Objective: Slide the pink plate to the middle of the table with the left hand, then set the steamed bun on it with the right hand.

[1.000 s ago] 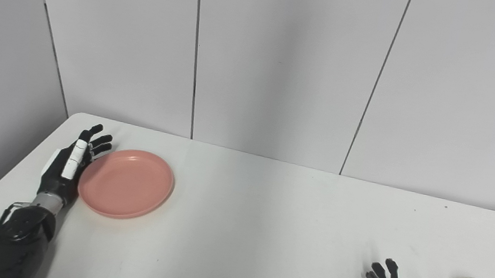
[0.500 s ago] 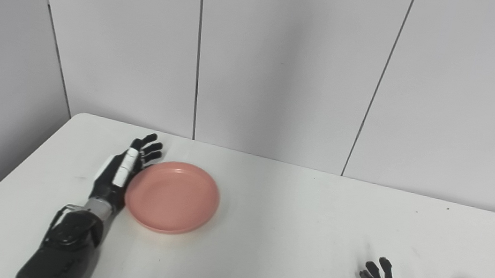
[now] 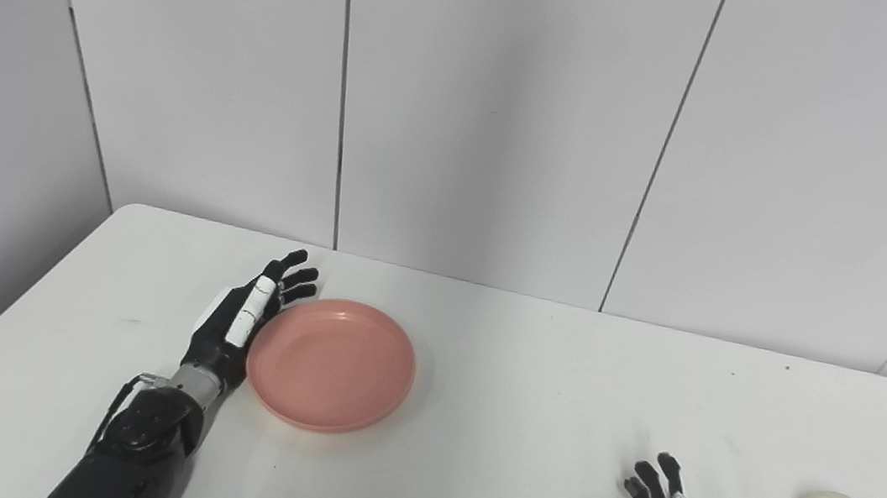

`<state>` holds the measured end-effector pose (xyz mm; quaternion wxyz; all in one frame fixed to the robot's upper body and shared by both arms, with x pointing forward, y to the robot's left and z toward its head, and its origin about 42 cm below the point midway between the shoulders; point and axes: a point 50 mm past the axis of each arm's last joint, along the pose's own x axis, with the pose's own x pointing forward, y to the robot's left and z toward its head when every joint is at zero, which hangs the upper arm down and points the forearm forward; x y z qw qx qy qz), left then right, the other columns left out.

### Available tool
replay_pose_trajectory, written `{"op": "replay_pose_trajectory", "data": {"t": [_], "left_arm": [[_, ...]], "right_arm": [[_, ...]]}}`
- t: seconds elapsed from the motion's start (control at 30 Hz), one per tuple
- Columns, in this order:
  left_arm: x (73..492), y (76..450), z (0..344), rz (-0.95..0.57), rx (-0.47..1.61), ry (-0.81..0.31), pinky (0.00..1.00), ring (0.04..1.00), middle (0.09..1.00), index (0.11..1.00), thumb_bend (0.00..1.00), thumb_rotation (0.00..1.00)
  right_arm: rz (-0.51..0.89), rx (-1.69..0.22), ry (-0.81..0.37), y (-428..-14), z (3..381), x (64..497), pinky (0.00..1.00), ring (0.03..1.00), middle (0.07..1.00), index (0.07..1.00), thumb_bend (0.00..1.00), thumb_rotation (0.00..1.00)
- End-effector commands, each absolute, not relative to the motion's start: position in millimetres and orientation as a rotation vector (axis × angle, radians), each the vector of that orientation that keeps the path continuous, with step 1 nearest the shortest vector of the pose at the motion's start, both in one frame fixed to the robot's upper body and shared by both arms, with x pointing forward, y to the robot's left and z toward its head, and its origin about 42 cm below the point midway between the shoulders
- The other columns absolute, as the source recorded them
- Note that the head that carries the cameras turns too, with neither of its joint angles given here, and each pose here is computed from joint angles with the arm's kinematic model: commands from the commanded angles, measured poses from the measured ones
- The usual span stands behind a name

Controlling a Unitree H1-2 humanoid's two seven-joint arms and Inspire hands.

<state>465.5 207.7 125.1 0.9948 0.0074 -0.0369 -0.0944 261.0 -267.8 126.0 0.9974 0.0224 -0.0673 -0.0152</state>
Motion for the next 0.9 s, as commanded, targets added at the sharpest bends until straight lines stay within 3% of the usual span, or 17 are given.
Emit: {"op": "replay_pose_trajectory", "data": {"t": [0.0,0.43,0.87], "left_arm": [[449,154,96,-0.328,-0.008,0.049,0.78,0.877,0.873,0.889,0.8,0.93],[438,119,105,-0.329,-0.106,0.064,0.8,0.866,0.869,0.88,0.85,0.93],[432,108,112,-0.352,-0.105,0.067,0.8,0.875,0.863,0.878,0.81,0.94]], "right_arm": [[-0.028,0.059,-0.143,-259,125,260,0.86,0.894,0.913,0.944,0.87,1.0],[-0.047,0.048,-0.131,-241,127,262,0.83,0.866,0.89,0.925,0.89,1.0],[-0.045,0.038,-0.121,-224,130,262,0.82,0.861,0.884,0.925,0.91,1.0]]}}
